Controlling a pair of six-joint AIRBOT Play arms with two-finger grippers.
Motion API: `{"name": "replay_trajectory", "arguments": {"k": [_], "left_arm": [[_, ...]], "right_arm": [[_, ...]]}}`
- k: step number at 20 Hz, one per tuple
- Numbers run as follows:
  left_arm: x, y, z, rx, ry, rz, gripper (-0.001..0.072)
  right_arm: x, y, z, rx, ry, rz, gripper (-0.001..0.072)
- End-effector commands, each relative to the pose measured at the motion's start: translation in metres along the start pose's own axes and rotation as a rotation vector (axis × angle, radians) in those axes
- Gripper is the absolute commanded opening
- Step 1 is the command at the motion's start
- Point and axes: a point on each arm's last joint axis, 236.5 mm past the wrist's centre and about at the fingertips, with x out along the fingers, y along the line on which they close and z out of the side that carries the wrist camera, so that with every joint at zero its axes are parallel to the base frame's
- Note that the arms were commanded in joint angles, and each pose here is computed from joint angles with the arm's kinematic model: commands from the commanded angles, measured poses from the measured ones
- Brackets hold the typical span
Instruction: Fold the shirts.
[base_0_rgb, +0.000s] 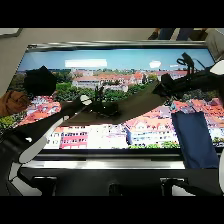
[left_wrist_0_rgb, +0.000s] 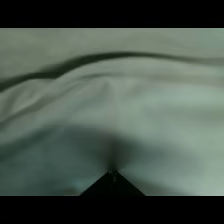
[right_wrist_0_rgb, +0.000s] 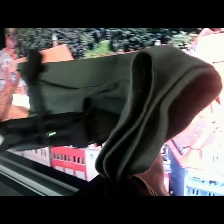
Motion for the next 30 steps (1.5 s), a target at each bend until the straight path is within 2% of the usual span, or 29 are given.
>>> {"name": "replay_trajectory", "arguments": {"k": [1,3,6,9,10,13,15,19,22,25,26,27,28,30], "left_arm": [[0.031,-0.018,-0.003,-0.210,0.006,-0.133,0.0040],[0.046,-0.037,-0.017,-0.260,0.038,-0.210,0.0040],[0.069,-0.064,-0.036,-0.289,0.046,-0.296,0.0040],[0.038,-0.095,-0.022,-0.054,-0.013,-0.387,0.0037],[0.016,-0.096,-0.009,0.040,-0.061,-0.362,0.0036],[-0.095,-0.082,0.060,0.303,-0.307,-0.153,0.0035],[-0.196,-0.062,0.100,0.381,-0.477,0.008,0.0036],[-0.405,-0.009,0.122,0.335,-0.810,0.313,0.0037],[-0.495,-0.003,0.090,0.300,-0.944,0.385,0.0038],[-0.528,-0.026,0.053,0.333,-1.000,0.396,0.0038],[-0.532,-0.038,0.043,0.356,-1.011,0.389,0.0038],[-0.533,-0.048,0.035,0.378,-1.019,0.380,0.0038],[-0.532,-0.056,0.030,0.397,-1.023,0.371,0.0038],[-0.527,-0.064,0.024,0.417,-1.009,0.359,0.0039]], "right_arm": [[-0.037,0.056,-0.034,-0.065,-0.029,0.033,0.0041],[-0.056,0.068,-0.053,-0.057,-0.023,0.033,0.0041],[-0.069,0.082,-0.047,-0.066,-0.105,0.053,0.0041],[-0.061,0.080,-0.027,-0.042,-0.149,0.069,0.0040],[-0.051,0.083,-0.022,-0.040,-0.138,0.089,0.0040],[0.004,0.116,-0.022,-0.075,-0.053,0.208,0.0040],[0.052,0.143,-0.024,-0.090,-0.018,0.275,0.0040],[0.164,0.176,-0.040,-0.005,0.054,0.366,0.0041],[0.242,0.187,-0.071,0.098,0.144,0.441,0.0041],[0.304,0.176,-0.096,0.195,0.175,0.412,0.0042],[0.320,0.170,-0.101,0.217,0.169,0.394,0.0142],[0.330,0.167,-0.104,0.239,0.165,0.387,0.0522],[0.334,0.165,-0.103,0.238,0.160,0.389,0.0672],[0.320,0.164,-0.097,0.186,0.172,0.406,0.0676]]}}
